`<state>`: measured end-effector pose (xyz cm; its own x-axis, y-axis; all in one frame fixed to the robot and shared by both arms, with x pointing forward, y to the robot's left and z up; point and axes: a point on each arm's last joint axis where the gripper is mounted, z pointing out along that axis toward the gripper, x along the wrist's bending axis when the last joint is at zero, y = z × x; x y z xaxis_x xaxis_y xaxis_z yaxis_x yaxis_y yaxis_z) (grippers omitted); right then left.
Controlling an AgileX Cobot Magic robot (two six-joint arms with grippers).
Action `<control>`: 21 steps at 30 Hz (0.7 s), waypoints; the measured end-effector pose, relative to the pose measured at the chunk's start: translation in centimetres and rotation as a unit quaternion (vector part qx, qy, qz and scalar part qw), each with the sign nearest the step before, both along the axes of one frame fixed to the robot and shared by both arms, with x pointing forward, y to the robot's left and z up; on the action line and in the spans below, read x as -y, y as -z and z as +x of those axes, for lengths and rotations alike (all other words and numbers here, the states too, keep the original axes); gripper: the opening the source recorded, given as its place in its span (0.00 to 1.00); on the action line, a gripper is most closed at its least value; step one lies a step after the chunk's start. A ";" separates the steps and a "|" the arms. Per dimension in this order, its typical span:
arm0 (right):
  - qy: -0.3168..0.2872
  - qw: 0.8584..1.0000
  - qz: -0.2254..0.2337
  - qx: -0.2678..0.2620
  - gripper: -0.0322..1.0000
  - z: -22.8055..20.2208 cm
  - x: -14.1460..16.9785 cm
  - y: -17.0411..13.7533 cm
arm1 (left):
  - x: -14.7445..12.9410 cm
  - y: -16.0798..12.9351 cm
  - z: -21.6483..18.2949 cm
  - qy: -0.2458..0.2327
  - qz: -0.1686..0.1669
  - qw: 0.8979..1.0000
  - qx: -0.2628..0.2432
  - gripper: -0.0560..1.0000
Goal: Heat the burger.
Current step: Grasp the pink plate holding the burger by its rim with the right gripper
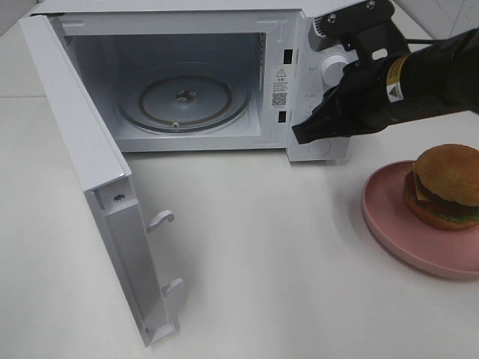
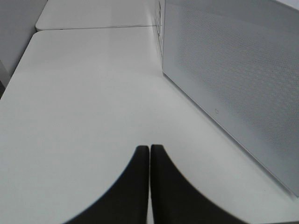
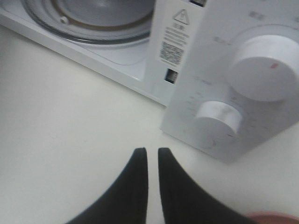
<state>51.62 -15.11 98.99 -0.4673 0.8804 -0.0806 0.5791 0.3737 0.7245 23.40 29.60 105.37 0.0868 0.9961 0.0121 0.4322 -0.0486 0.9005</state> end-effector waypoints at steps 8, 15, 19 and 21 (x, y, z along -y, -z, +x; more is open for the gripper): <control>0.051 0.994 -0.061 -0.070 0.11 0.3 0.8 -2.2 | 0.0 0.0 0.0 0.000 0.000 1.000 0.000 0.05; 0.062 0.985 -0.022 -0.158 0.11 0.5 1.8 -3.3 | 0.0 0.0 0.0 0.000 0.000 1.000 0.000 0.05; 0.108 0.975 0.013 -0.196 0.11 1.2 4.4 -3.3 | 0.0 0.0 0.0 0.000 0.000 1.000 0.000 0.05; 0.133 0.968 0.021 -0.212 0.11 1.5 6.0 -3.2 | 0.0 0.0 0.0 0.000 0.000 1.000 0.000 0.05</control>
<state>53.07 -21.09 102.24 -0.2069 0.9724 0.1076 0.8995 0.1458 0.4118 23.40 29.60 105.37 0.0868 0.9961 0.0121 0.4322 -0.0486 0.9005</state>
